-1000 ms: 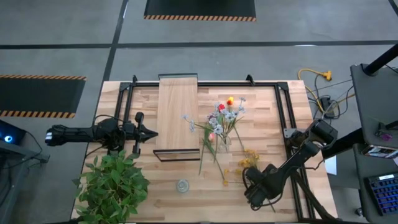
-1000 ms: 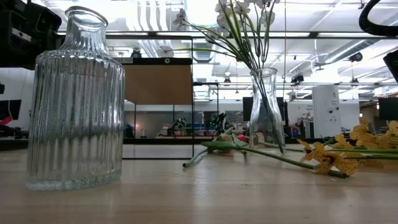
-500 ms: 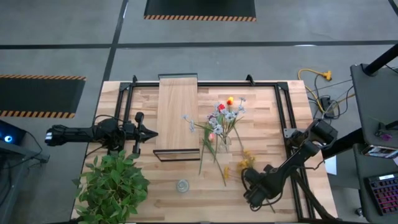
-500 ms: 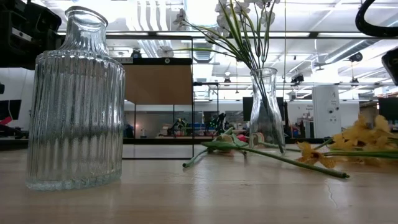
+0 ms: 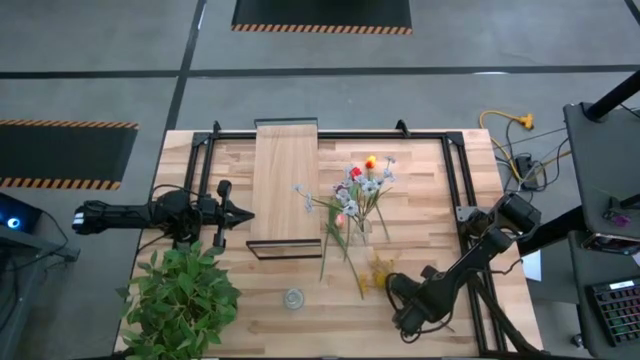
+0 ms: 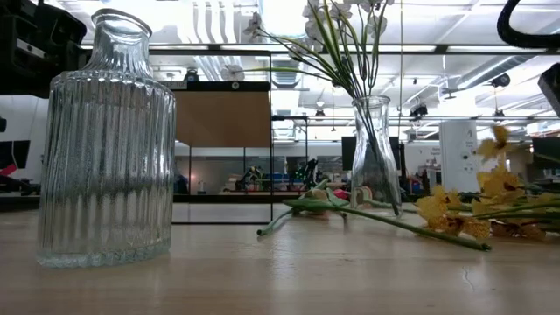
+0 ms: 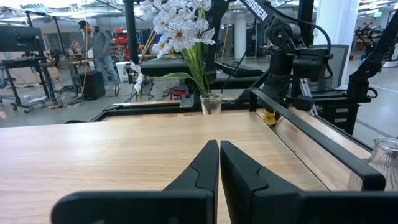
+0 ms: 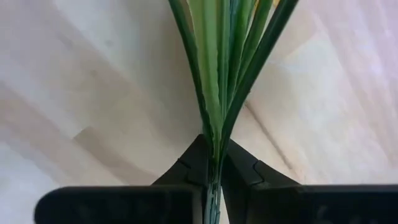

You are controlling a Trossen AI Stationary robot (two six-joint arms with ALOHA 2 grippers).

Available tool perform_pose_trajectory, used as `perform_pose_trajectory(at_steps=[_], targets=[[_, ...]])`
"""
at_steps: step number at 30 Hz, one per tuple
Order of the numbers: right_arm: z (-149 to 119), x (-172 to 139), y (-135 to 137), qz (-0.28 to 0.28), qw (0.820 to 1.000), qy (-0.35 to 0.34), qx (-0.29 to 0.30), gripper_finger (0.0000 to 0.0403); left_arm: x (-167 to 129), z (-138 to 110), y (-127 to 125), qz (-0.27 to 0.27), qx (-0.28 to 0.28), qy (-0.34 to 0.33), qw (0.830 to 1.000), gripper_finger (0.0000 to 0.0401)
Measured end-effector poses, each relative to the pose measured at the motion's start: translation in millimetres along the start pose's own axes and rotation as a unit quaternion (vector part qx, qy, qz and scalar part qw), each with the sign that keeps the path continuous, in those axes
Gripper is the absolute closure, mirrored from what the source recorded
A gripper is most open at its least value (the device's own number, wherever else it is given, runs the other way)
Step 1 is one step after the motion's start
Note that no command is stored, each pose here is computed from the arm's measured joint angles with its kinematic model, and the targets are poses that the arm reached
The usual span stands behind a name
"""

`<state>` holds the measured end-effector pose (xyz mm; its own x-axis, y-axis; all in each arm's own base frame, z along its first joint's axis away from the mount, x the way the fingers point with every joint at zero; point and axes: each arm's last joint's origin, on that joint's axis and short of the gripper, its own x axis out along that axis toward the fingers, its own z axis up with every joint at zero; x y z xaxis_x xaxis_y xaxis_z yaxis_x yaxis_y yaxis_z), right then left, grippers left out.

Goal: Pick and place flowers into a vace then onto a shelf
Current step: Put the dark yellow flowers into the top transparent vase

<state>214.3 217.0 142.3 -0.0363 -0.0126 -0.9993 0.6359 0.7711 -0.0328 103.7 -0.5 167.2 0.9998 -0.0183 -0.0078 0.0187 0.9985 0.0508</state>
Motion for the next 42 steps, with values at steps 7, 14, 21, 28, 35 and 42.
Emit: perform_pose_trajectory(at_steps=[7,14,21,28,35,42], targets=[[-4,-8,5,0.01,0.999,0.002,-0.032,0.0388,0,0,0,0.0,0.0,0.0,1.0,0.0401],[-10,-21,5,0.015,0.997,-0.053,-0.048,0.0389,0,0,0,0.0,0.0,0.0,1.0,0.0401],[-14,-54,1,0.063,0.981,-0.169,-0.076,0.0389,0,0,0,0.0,0.0,0.0,1.0,0.0401],[-16,-82,-2,0.095,0.93,-0.32,-0.151,0.039,0,0,0,0.0,0.0,0.0,1.0,0.0401],[-6,-99,3,0.122,0.893,-0.379,-0.209,0.039,0,0,0,0.0,0.0,0.0,1.0,0.0401],[7,-111,6,0.134,0.865,-0.403,-0.267,0.039,0,0,0,0.0,0.0,0.0,1.0,0.0401]])
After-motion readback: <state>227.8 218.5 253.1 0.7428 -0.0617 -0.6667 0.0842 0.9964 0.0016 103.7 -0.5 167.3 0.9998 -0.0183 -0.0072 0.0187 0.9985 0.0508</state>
